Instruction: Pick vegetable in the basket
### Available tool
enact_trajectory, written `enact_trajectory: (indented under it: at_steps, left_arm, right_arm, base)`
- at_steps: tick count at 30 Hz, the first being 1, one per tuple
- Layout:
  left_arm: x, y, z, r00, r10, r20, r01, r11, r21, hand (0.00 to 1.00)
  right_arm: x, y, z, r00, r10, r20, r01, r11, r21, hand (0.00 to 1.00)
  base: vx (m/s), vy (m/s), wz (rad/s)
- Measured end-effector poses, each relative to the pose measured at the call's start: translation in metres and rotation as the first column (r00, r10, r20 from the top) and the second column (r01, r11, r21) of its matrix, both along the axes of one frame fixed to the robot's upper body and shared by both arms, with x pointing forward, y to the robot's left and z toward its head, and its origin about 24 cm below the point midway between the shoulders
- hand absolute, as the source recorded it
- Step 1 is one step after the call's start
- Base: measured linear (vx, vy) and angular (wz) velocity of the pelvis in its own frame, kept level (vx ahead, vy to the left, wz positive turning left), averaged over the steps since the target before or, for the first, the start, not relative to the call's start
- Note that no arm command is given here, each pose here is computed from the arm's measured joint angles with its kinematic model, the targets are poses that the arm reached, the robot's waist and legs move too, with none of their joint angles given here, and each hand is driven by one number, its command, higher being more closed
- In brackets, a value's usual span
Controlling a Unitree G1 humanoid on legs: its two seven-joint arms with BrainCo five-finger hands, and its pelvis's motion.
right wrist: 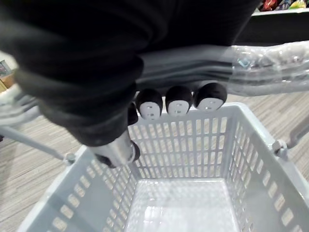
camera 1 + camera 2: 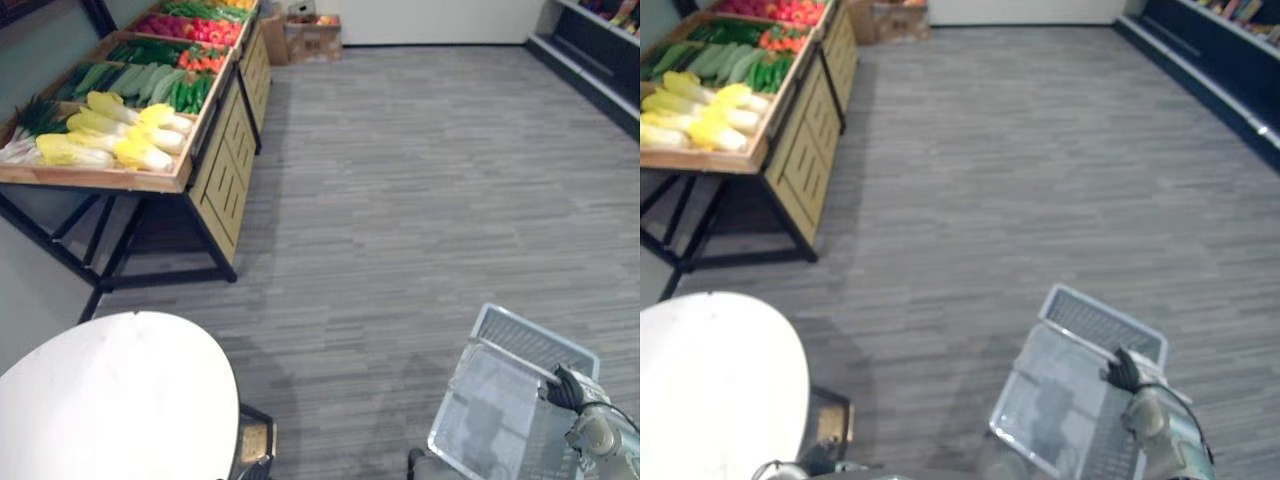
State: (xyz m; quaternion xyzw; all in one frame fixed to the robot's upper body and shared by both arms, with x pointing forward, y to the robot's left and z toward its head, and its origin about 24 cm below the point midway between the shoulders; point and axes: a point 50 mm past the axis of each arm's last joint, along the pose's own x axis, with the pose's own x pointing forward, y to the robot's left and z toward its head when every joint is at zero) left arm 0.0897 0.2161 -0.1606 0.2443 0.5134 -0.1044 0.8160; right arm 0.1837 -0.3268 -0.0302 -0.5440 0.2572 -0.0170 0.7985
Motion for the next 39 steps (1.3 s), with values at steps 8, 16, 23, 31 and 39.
enact_trajectory:
  at_steps: [8, 16, 23, 31, 39]
  left_arm:
    - [-0.007, -0.011, -0.004, 0.999, 0.04, -0.011, -0.04, 0.999, -0.03, 0.0]
    - [-0.007, -0.016, -0.004, 1.0, 0.028, -0.013, -0.029, 0.999, -0.035, 0.0]
    - [-0.005, -0.009, -0.003, 0.998, 0.064, 0.006, -0.063, 0.998, -0.017, 0.0]
    - [-0.011, -0.005, -0.003, 0.996, 0.084, -0.002, -0.084, 0.996, 0.007, 0.0]
    - [-0.027, -0.001, -0.006, 0.994, 0.102, -0.05, -0.101, 0.995, 0.02, 0.0]
  right_arm:
    - [0.001, 0.008, -0.005, 0.999, 0.045, -0.019, -0.044, 0.999, 0.005, 1.0]
    - [-0.012, 0.0, -0.014, 0.998, 0.003, -0.07, -0.002, 1.0, 0.012, 1.0]
    - [-0.022, 0.014, -0.037, 0.991, -0.042, -0.124, 0.054, 0.994, 0.095, 1.0]
    - [-0.047, 0.024, -0.056, 0.978, -0.092, -0.189, 0.124, 0.979, 0.162, 1.0]
    - [-0.056, 0.025, -0.061, 0.969, -0.089, -0.231, 0.132, 0.975, 0.18, 1.0]
  base:
    - [-0.04, -0.147, -0.08]
    - [0.05, 0.062, 0.07]
    - [0.05, 0.084, 0.33]
    - [-0.08, 0.049, -0.04]
    - [0.0, 0.001, 0.01]
